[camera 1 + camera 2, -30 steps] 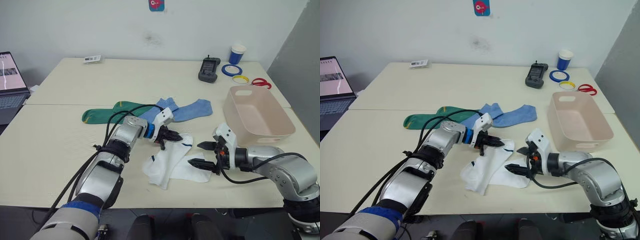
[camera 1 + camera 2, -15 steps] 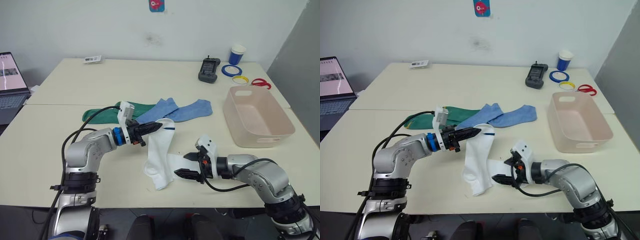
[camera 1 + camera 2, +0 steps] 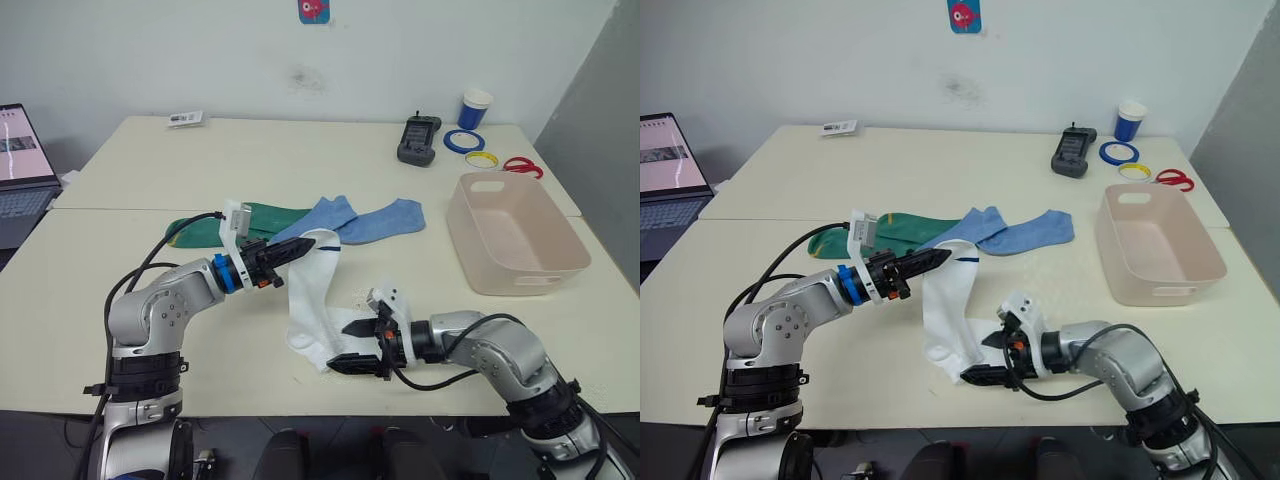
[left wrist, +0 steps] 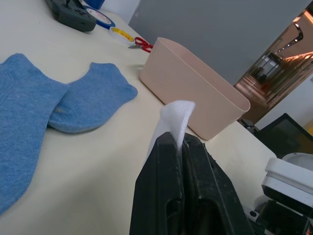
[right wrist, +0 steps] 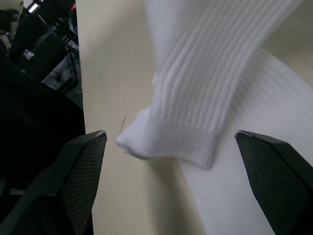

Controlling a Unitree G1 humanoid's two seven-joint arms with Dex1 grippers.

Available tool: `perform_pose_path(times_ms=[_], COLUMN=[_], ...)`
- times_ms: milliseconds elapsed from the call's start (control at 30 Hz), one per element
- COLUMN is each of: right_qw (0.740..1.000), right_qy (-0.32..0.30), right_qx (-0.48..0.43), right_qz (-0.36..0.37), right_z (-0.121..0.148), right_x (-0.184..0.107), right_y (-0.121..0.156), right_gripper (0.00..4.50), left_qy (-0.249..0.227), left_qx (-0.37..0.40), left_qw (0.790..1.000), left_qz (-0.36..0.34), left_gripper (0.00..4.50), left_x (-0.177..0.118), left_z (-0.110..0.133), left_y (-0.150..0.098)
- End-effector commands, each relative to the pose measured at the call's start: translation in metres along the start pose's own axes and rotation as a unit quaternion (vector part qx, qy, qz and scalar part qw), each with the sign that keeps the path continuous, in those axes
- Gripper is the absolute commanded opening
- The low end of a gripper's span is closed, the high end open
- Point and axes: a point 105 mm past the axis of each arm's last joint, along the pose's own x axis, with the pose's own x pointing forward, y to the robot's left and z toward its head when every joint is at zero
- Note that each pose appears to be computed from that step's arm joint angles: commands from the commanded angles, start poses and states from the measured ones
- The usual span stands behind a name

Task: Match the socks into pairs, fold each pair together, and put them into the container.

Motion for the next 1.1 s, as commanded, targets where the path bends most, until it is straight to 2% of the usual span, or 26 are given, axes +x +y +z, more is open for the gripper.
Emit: perform_pose_path(times_ms=[33, 67, 167, 533, 1100], right_qw=[1.0, 1.0, 1.0, 1.0, 1.0], right_qy=[-0.006, -0.005, -0.003, -0.015, -0.02], right_qx=[-0.009, -0.008, -0.007, 0.003, -0.003], right_qz=[0.006, 0.01, 0.015, 0.027, -0.001], right_z=[0.005, 0.003, 0.001, 0.005, 0.009], right_x=[-0.002, -0.003, -0.004, -0.006, -0.012], right_y=[0.001, 0.003, 0.006, 0.01, 0.003], right_gripper=[4.5, 4.5, 3.93, 0.03, 0.03], left_qy=[0.0, 0.001, 0.004, 0.007, 0.013], left_qx=[0.016, 0.016, 0.017, 0.021, 0.02], left_qw=[1.0, 1.0, 1.0, 1.0, 0.999], left_qz=[-0.02, -0.02, -0.019, -0.018, -0.025], left_gripper=[0.07, 0.07, 0.0, 0.0, 0.0], left_x=[0.002, 0.002, 0.002, 0.002, -0.002], left_z=[0.007, 0.007, 0.006, 0.005, 0.002], left_y=[-0.009, -0.009, -0.008, -0.006, -0.008])
